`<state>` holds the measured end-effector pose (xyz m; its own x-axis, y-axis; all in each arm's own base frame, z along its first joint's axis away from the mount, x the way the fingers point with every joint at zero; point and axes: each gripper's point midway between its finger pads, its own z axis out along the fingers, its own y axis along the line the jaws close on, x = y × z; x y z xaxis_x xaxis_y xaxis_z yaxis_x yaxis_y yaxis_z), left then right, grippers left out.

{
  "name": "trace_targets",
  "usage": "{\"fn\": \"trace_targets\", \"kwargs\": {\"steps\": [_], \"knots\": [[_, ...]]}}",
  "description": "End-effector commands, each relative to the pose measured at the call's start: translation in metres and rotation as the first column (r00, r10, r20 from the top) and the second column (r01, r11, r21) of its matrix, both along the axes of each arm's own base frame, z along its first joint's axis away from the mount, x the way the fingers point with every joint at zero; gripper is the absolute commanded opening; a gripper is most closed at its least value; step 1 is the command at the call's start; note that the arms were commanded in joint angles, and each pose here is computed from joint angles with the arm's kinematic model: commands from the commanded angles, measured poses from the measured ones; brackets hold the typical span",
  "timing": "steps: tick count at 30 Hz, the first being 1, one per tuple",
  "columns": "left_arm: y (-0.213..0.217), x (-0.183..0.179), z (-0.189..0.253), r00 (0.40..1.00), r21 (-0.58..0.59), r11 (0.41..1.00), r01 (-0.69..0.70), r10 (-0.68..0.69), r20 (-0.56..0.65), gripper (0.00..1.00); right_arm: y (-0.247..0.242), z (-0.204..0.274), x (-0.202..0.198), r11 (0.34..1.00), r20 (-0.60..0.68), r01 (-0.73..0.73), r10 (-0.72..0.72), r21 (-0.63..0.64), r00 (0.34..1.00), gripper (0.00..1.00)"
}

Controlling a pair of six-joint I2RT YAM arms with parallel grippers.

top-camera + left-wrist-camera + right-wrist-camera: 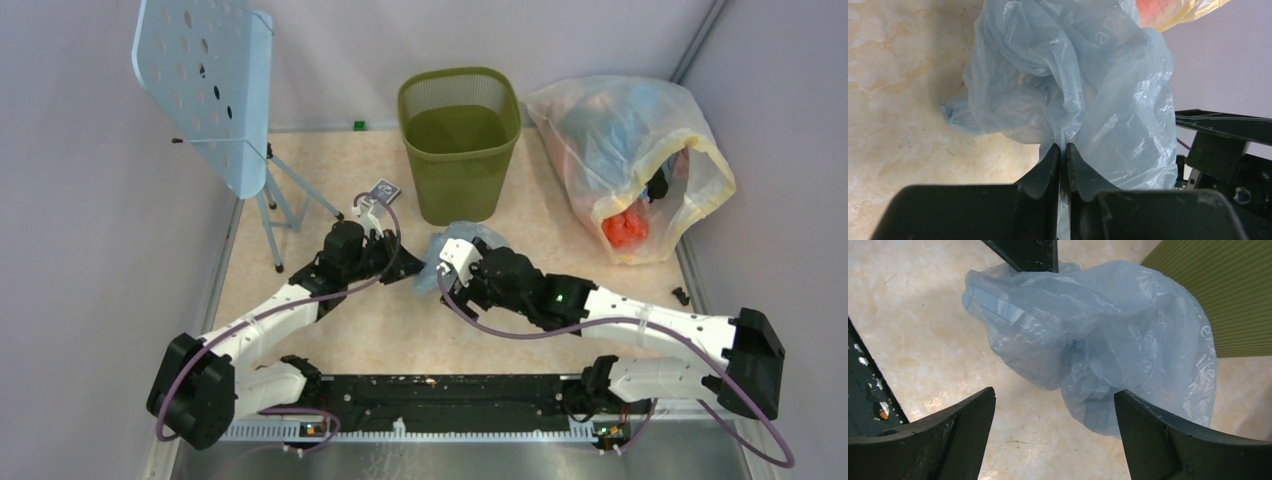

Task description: Put the trash bags into the trash bin

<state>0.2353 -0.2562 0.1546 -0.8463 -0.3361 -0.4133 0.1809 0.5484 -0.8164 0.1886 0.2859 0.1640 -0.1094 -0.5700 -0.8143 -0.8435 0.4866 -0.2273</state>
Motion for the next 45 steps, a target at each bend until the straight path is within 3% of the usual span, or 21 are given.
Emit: {"fn": "trace_targets", "kwargs": {"steps": [1,6,10,11,14,24,33,45], "knots": [[0.001,0.011,0.027,0.994,0.009,1.0,-0.014,0.013,0.109,0.14,0.008,0.065,0.019,0.992,0.164,0.021,-0.041,0.126,0.986,0.87],[0.017,0.023,0.029,0.982,0.07,0.991,-0.111,0.099,0.158,0.15,-0.03,0.062,0.02,0.978,0.166,0.155,-0.178,0.141,0.97,0.87],[0.035,0.031,0.031,0.964,0.111,0.971,-0.211,0.188,0.19,0.14,-0.059,0.066,0.011,0.942,0.134,0.227,-0.265,0.246,0.955,0.87],[0.037,0.031,0.034,0.959,0.104,0.969,-0.223,0.199,0.203,0.14,-0.064,0.076,0.004,0.926,0.129,0.206,-0.257,0.316,0.958,0.88],[0.03,0.029,0.037,0.965,0.083,0.979,-0.186,0.167,0.201,0.14,-0.054,0.085,-0.005,0.929,0.166,0.103,-0.171,0.354,0.971,0.88],[0.018,0.019,0.035,0.984,0.053,0.993,-0.11,0.101,0.148,0.15,0.017,0.079,0.004,0.972,0.222,-0.109,0.062,0.207,0.973,0.85],[0.015,0.013,0.036,0.988,0.033,0.995,-0.089,0.084,0.13,0.15,0.062,0.063,0.015,0.972,0.206,-0.191,0.161,0.135,0.965,0.8],[0.012,0.014,0.037,0.989,0.017,0.997,-0.081,0.078,0.129,0.15,0.082,0.036,0.002,0.962,0.112,-0.241,0.227,0.126,0.967,0.8]]}}
